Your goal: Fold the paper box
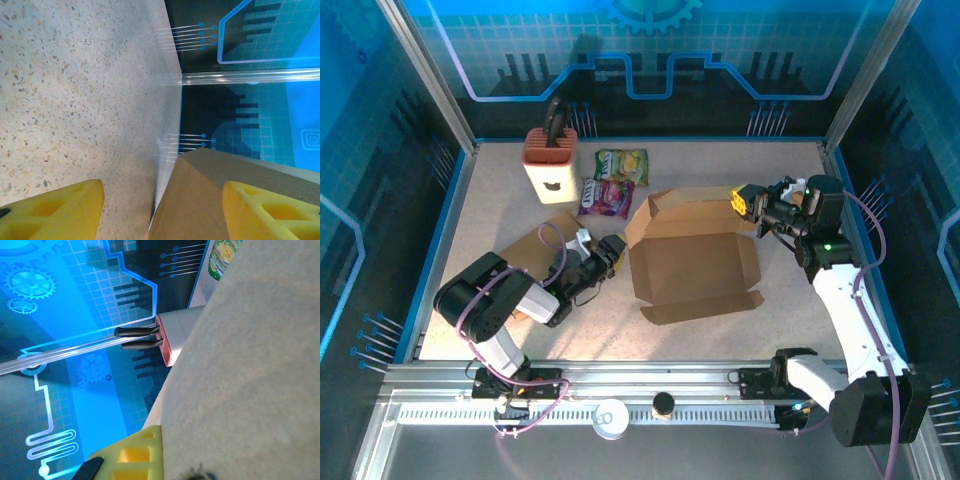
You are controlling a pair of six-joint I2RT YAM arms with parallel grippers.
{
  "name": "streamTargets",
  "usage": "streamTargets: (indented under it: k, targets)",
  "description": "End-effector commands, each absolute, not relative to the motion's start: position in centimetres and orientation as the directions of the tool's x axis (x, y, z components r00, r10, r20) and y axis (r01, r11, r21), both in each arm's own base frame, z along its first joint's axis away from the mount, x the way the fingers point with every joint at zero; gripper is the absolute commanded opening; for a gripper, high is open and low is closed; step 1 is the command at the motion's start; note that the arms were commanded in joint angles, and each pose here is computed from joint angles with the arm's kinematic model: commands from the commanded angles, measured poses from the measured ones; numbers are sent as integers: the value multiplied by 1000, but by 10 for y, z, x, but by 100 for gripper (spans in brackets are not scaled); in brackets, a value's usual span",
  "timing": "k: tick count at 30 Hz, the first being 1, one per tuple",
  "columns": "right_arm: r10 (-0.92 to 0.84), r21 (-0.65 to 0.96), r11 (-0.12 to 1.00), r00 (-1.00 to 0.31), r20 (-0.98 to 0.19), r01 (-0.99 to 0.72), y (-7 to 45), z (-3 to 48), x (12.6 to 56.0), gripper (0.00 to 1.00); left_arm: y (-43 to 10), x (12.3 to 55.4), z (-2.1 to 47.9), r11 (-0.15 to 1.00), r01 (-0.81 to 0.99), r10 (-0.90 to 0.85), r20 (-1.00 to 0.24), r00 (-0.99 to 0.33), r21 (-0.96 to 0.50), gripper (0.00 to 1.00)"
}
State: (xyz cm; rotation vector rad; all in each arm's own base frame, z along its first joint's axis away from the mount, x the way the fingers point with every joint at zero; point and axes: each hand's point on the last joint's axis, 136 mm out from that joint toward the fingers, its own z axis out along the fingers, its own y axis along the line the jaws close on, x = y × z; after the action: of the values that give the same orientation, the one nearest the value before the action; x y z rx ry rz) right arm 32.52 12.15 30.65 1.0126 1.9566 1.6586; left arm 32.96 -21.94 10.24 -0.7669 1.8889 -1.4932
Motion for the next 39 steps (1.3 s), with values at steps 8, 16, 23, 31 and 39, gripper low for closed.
streamTargets:
  k: [8,16,23,31,39]
  targets:
    - [723,966,40,-675,150,257,121,305,326,0,-232,334,160,129,121,-741,-177,-648,-984,64]
    - [726,959,29,-666,174,282,123,292,332,0,-239,332,159,144,125,-728,-191,-658,-982,62]
    - [720,956,25,-669,184,291,129,287,335,0,-251,334,156,179,117,-696,-210,-687,-977,62]
    - [725,960,24,-666,176,280,132,284,345,0,-256,328,136,181,96,-682,-196,-705,-979,57]
    - [728,970,165,-686,2,177,131,275,365,0,-223,307,76,347,-135,-710,-166,-685,-928,60]
